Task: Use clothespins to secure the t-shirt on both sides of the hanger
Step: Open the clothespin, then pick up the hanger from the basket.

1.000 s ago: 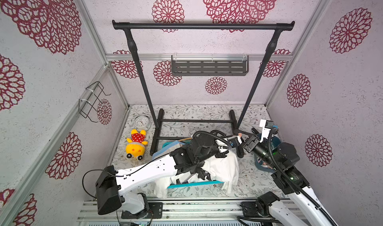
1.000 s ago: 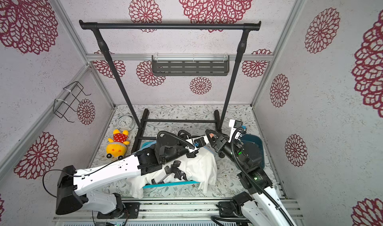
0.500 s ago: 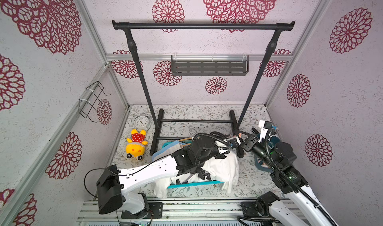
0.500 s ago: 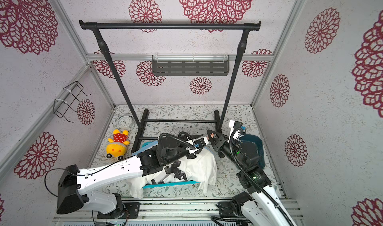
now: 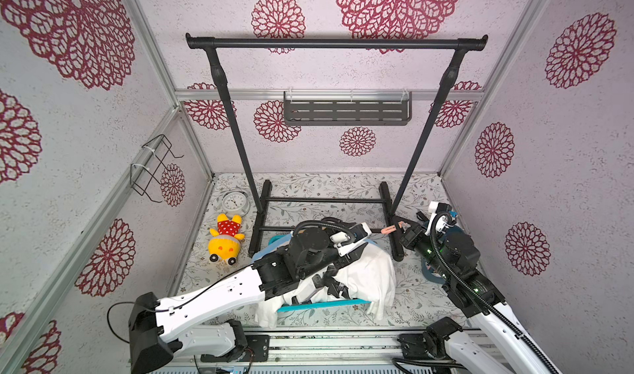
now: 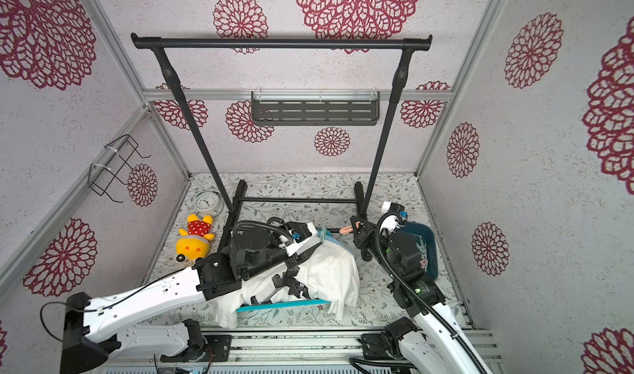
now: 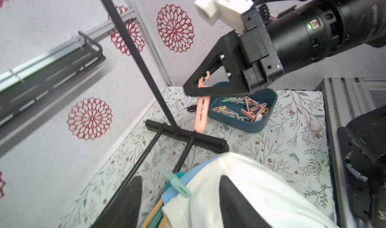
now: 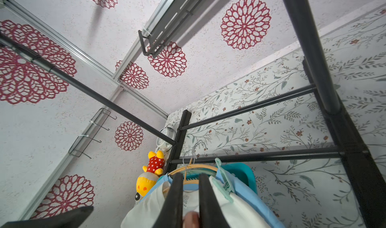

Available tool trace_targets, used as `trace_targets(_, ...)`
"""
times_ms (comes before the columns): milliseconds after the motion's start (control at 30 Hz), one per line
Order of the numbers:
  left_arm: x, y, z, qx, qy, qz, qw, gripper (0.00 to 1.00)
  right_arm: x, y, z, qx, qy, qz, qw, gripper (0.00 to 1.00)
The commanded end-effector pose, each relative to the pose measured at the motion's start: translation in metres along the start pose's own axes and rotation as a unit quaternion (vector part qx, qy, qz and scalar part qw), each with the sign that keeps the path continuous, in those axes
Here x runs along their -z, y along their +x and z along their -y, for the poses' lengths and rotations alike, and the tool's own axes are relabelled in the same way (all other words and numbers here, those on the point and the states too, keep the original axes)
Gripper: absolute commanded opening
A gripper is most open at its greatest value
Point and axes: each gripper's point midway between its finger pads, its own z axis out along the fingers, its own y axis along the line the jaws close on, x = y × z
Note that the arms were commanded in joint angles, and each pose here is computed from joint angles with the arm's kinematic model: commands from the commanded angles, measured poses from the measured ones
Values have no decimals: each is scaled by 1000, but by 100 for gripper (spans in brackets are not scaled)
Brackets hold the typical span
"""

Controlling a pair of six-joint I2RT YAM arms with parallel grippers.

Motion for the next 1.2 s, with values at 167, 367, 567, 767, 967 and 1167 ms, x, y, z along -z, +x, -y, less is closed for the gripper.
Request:
trace_targets(167, 65, 100, -45, 121, -45, -187, 974, 76, -10, -13, 0, 62, 8, 29, 998, 0)
trace_targets(367, 121, 151, -76, 174, -99, -280, 939, 79, -22, -16, -5, 116, 4, 26, 993, 0)
trace_targets(567, 141, 185, -93, 233, -116, -313, 914, 68, -35, -15, -18, 164, -28, 22, 986, 0)
trace_targets(767, 130, 215, -100, 263, -100, -369, 886, 69, -47, -11, -23, 206, -40, 7, 978, 0)
trace_targets(967, 113, 237, -114, 256, -113, -415, 866, 68, -50, -16, -26, 231, -41, 10, 972, 0)
trace_targets(1167, 104, 244, -121, 224, -109, -425, 870, 59, -44, -15, -31, 239, -52, 9, 970, 0)
